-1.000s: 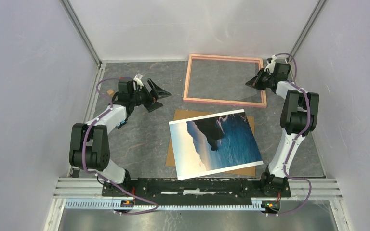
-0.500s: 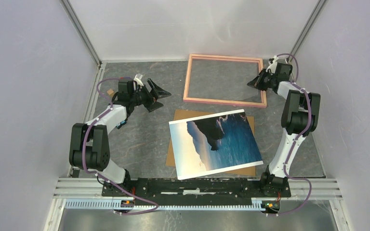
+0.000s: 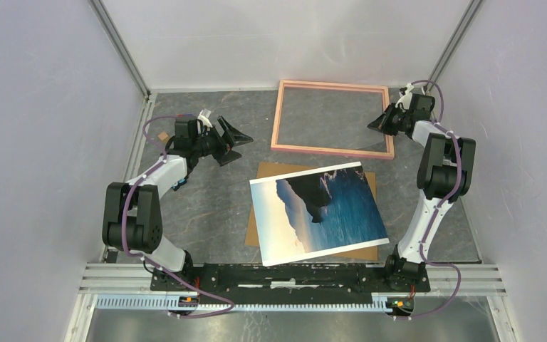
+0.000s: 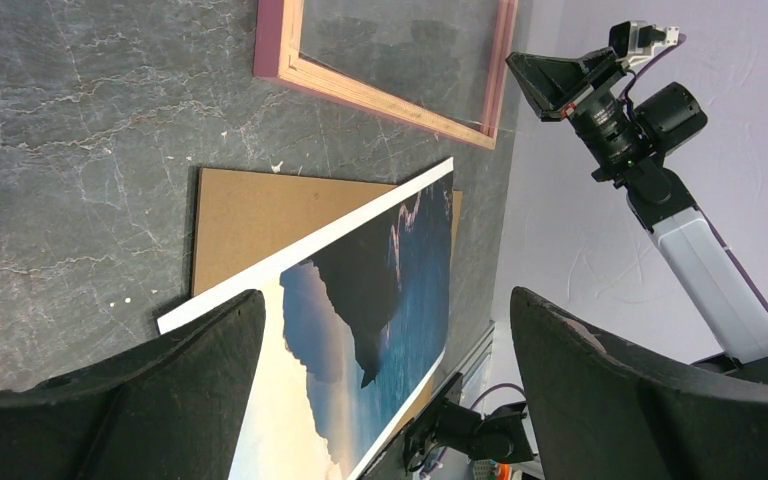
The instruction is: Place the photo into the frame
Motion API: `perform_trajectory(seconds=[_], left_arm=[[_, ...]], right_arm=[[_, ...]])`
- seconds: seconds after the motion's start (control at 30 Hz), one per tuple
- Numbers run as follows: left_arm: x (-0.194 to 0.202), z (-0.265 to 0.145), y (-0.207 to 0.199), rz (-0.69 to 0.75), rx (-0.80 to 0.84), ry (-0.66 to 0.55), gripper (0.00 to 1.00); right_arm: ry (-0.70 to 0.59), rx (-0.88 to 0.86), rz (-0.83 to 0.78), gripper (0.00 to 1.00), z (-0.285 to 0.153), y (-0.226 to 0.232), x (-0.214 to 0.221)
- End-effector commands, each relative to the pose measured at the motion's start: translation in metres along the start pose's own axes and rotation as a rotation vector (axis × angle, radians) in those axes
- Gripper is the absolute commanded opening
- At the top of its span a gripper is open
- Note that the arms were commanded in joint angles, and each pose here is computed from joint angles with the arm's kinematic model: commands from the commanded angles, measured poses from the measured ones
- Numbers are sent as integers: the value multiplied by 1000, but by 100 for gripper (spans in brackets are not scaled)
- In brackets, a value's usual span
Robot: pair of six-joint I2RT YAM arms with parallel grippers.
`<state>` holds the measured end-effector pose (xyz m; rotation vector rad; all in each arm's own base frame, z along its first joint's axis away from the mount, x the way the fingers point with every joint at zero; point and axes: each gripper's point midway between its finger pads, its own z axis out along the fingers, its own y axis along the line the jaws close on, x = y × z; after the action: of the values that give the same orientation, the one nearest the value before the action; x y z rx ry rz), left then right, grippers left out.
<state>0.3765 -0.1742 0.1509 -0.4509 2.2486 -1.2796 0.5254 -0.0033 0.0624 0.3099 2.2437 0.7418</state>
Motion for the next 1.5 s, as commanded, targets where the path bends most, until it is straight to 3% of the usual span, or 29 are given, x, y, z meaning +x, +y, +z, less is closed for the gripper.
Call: perform_trajectory(seconds=[0.0,1.47], left_arm=[[-2,2,-10,13,42,-1,97],[0,3,-11,-3,57,6,97]], right_arm=[[-20,-18,-60,0,-13,11,-11],[4,14,-46,0,-19,-5,0]])
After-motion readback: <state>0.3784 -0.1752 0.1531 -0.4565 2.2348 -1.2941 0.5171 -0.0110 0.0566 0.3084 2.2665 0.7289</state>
